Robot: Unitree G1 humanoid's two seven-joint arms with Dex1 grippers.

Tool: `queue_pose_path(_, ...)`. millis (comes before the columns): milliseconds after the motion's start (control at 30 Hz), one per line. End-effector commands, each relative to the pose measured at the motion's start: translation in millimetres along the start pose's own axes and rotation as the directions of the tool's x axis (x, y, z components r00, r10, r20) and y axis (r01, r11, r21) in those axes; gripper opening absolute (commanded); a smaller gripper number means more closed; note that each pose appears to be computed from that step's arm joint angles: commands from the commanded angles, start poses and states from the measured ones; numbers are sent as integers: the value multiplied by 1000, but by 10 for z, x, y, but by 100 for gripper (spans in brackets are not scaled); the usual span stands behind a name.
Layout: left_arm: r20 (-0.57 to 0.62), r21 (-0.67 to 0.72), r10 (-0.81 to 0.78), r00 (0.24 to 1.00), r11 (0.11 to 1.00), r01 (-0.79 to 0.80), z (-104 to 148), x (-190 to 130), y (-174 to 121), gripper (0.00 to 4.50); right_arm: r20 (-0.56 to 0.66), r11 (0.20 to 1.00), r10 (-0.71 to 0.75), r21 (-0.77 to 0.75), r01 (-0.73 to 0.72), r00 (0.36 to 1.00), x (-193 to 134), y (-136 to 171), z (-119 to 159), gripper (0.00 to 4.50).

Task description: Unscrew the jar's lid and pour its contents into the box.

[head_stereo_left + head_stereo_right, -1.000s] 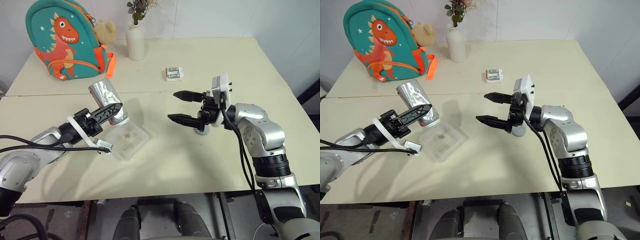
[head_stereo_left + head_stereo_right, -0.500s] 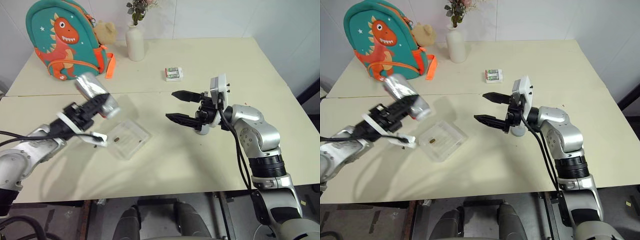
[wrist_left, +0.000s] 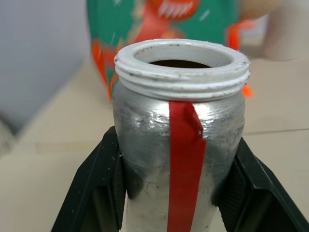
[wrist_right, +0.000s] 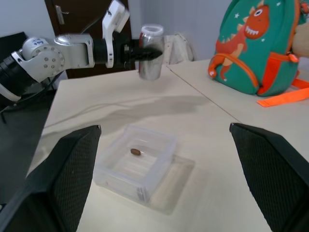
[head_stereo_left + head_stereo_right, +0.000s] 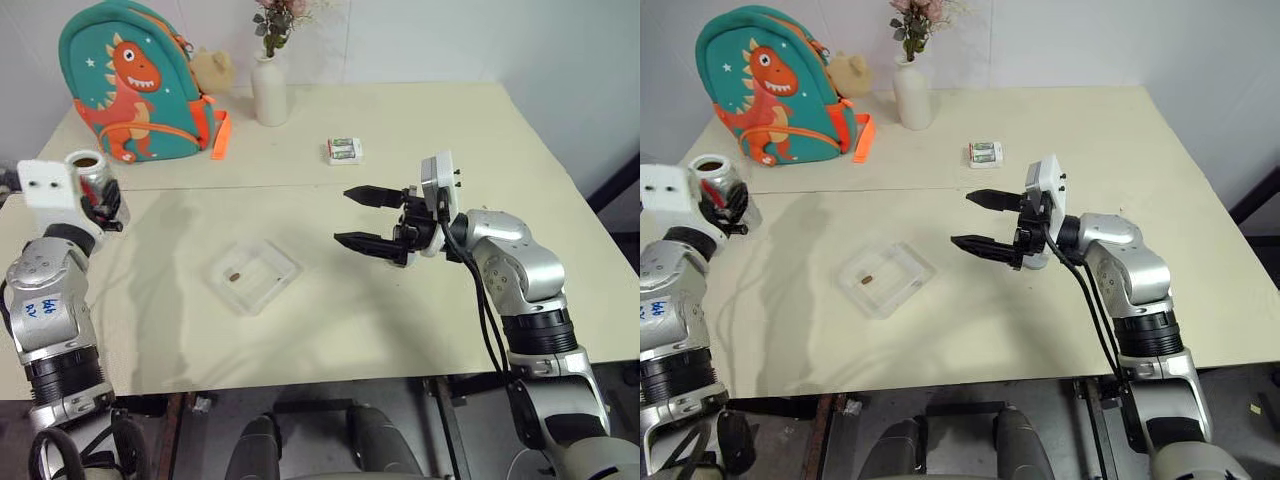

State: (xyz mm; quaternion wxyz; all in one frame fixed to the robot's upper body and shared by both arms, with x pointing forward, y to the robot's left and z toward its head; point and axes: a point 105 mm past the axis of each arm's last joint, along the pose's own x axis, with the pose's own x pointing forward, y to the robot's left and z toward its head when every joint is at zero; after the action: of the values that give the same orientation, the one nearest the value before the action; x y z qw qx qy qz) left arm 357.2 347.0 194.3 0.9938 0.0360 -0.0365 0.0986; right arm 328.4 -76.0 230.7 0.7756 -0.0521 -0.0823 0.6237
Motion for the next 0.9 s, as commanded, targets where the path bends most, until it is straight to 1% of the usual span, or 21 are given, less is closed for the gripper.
queue_pose_path(33,92,-117,-20,996,993,31,40,27,81,200,-10,997,28,-65,-29,1000,21,20,81,449)
queue_pose_path(133,86,-142,-9,996,990,22,-123,58,133,200,-17,997,34,-73,-35,999,41,15,78,449)
queue_pose_path(333,105,-74,-97,990,992,105,-270,3,50,200,-4,996,44,-81,-45,999,81,5,112,449)
queue_pose_path(400,113,-86,-107,988,989,117,-285,-26,58,273,-1,996,48,-79,-48,999,88,8,114,450)
queue_pose_path(433,115,-90,-111,987,988,122,-289,-35,61,297,0,996,49,-79,-49,999,91,9,114,450)
queue_pose_path(500,93,-33,-88,992,995,91,-323,-73,129,361,2,996,53,-77,-53,999,100,17,110,450)
queue_pose_path(567,71,-11,-83,994,996,84,-358,-112,158,423,5,996,58,-75,-57,998,104,27,108,450)
queue_pose_path(600,53,-9,-87,995,996,87,-383,-137,163,447,6,996,59,-74,-58,998,105,28,107,450)
queue_pose_path(733,-5,-1,-89,996,996,89,-463,-411,217,447,5,996,58,-74,-57,998,76,45,102,450)
queue_pose_path(833,-60,76,-120,991,989,124,-478,-774,259,447,-10,997,40,-72,-40,999,-4,41,74,450)
queue_pose_path(867,-79,114,-141,987,982,149,-470,-897,260,447,-19,997,38,-67,-39,999,-42,47,56,450)
queue_pose_path(900,-92,167,-193,977,964,206,-438,-1024,226,447,-33,997,47,-66,-50,998,-79,71,35,450)
